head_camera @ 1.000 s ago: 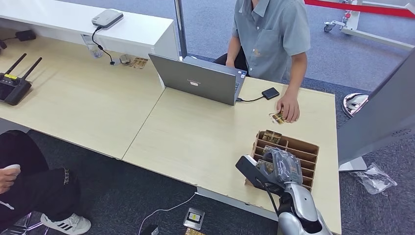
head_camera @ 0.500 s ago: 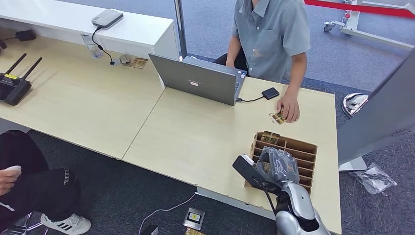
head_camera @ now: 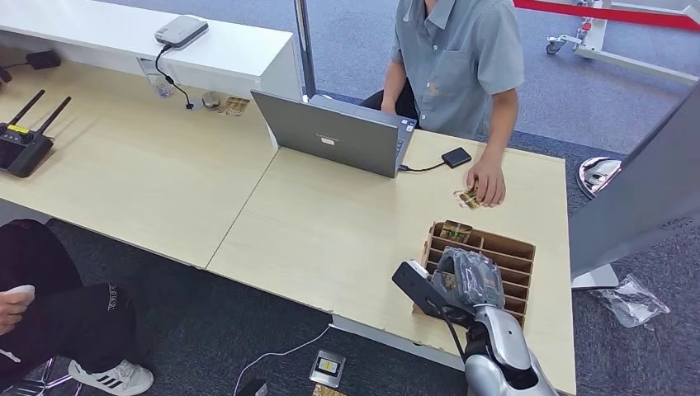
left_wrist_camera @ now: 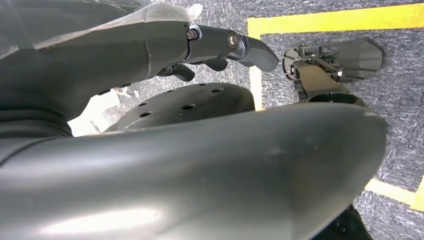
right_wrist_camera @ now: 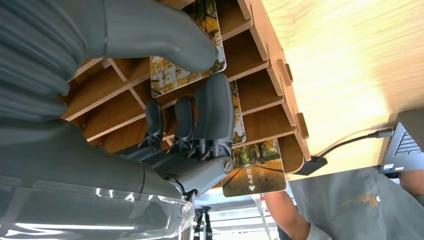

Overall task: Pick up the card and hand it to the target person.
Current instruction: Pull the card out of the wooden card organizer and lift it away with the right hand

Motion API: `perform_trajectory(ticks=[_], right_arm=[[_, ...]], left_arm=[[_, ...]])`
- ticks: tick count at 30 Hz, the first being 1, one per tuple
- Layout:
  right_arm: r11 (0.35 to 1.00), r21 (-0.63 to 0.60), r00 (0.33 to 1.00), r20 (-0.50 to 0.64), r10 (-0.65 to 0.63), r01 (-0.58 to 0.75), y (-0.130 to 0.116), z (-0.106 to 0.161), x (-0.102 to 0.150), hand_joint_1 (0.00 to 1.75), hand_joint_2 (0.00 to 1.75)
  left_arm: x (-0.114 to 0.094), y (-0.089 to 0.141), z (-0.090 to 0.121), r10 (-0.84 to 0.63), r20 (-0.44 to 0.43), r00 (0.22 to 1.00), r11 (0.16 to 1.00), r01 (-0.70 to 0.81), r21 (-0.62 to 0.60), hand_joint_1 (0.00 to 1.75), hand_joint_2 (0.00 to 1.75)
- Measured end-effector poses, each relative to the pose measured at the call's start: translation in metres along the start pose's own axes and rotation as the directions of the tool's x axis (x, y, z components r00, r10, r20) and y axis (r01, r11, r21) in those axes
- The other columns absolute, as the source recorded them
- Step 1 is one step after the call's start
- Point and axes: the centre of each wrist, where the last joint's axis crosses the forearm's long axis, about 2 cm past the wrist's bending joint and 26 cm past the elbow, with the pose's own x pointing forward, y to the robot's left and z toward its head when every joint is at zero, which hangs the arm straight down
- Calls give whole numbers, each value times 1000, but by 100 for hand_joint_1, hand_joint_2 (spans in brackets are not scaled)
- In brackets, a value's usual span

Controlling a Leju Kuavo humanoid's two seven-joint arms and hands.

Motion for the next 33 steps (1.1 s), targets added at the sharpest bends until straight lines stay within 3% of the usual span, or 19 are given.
perform_trajectory(ticks=[18,33], right_arm=[[999,28,1000,-3,20,-20,2,1,2,114,175],[998,46,999,-8,32,-31,3,5,7,142,175]], left_arm=[[0,-3,0,19,-23,1000,1000,-19,12,0,0],[0,-5,1,25,-43,999,1000,-25,20,0,0]])
